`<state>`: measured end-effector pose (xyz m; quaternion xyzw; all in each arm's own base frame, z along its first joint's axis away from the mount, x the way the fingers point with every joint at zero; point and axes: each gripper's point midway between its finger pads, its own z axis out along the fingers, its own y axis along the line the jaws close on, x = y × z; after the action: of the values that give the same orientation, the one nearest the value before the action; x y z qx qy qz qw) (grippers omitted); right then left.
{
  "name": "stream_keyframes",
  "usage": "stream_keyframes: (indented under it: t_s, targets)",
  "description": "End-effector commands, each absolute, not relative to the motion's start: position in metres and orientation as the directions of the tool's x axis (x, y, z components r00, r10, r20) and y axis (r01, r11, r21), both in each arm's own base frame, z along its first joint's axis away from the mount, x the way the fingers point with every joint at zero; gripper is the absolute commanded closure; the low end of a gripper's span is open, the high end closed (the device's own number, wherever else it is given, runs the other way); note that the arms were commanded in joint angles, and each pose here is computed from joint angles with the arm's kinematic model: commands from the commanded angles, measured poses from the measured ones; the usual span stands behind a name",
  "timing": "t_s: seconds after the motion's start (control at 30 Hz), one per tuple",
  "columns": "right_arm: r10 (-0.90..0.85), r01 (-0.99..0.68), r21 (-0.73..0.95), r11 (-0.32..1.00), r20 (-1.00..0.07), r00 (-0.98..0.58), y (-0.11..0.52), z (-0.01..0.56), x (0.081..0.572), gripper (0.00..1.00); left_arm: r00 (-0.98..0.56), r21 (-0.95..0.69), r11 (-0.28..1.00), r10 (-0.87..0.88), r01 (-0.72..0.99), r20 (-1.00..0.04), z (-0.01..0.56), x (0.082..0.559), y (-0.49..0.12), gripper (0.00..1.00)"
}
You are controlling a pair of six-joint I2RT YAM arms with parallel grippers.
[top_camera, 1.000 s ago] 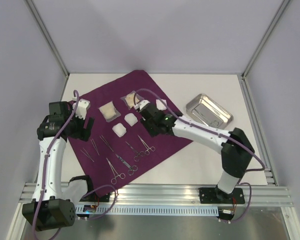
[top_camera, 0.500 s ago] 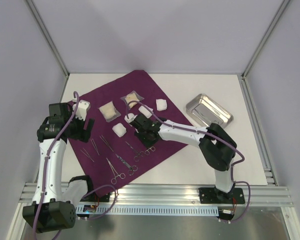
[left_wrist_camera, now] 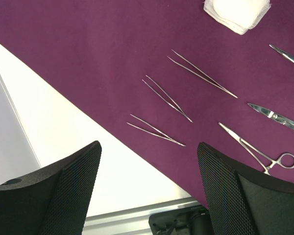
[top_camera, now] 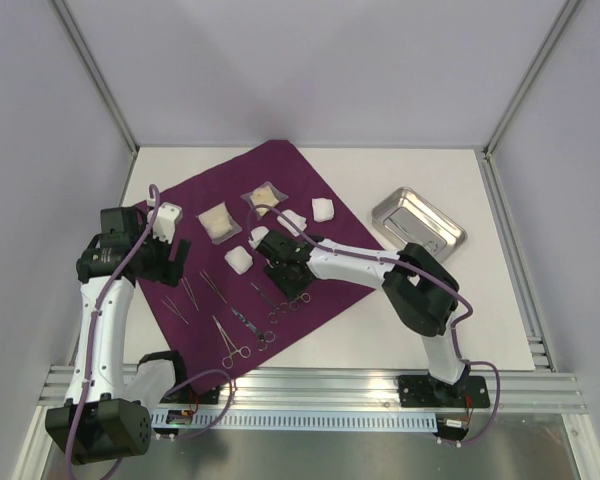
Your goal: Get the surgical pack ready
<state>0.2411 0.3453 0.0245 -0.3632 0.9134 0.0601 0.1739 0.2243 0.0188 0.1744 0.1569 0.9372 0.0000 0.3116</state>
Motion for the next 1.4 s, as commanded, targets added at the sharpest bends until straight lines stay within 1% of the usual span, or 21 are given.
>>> stream_keyframes:
  t_s: [0.0, 0.33, 0.43, 0.57, 0.63, 0.67, 0.73, 1.07, 1.37]
  targets:
    - [-0.634, -0.686, -0.023, 0.727, -0.405, -0.659, 0.358, 0.036, 0.251, 0.62, -0.748, 0.095, 0.950, 0.293, 0.296, -0.595, 0.173, 0.227, 0.019, 0.12]
    - [-0.660, -0.687, -0.055, 0.725, -0.340, -0.670, 0.352, 0.011, 0.253, 0.65, -0.745, 0.109, 0.948, 0.304, 0.299, -0.594, 0.174, 0.228, 0.020, 0.12]
    - [-0.657, -0.680, -0.048, 0.731, -0.317, -0.684, 0.348, 0.003, 0.251, 0.68, -0.744, 0.108, 0.949, 0.301, 0.297, -0.596, 0.174, 0.227, 0.020, 0.12]
    - [-0.660, -0.675, -0.069, 0.734, -0.303, -0.687, 0.341, -0.003, 0.251, 0.86, -0.740, 0.112, 0.948, 0.303, 0.298, -0.600, 0.176, 0.228, 0.020, 0.12]
    - [-0.661, -0.675, -0.076, 0.734, -0.307, -0.684, 0.341, -0.001, 0.252, 0.90, -0.742, 0.112, 0.948, 0.303, 0.297, -0.599, 0.176, 0.227, 0.021, 0.12]
    - [-0.660, -0.675, -0.075, 0.734, -0.313, -0.683, 0.342, 0.001, 0.252, 0.95, -0.740, 0.113, 0.948, 0.303, 0.297, -0.601, 0.176, 0.228, 0.021, 0.12]
    - [-0.654, -0.673, -0.069, 0.736, -0.328, -0.681, 0.344, 0.006, 0.254, 1.00, -0.741, 0.113, 0.948, 0.304, 0.298, -0.598, 0.177, 0.227, 0.021, 0.12]
    - [-0.658, -0.705, -0.060, 0.707, -0.422, -0.624, 0.353, 0.042, 0.262, 0.99, -0.739, 0.123, 0.946, 0.312, 0.300, -0.597, 0.178, 0.227, 0.022, 0.11]
    - [-0.650, -0.711, -0.041, 0.702, -0.446, -0.616, 0.355, 0.052, 0.266, 0.99, -0.739, 0.132, 0.945, 0.318, 0.301, -0.594, 0.180, 0.226, 0.023, 0.11]
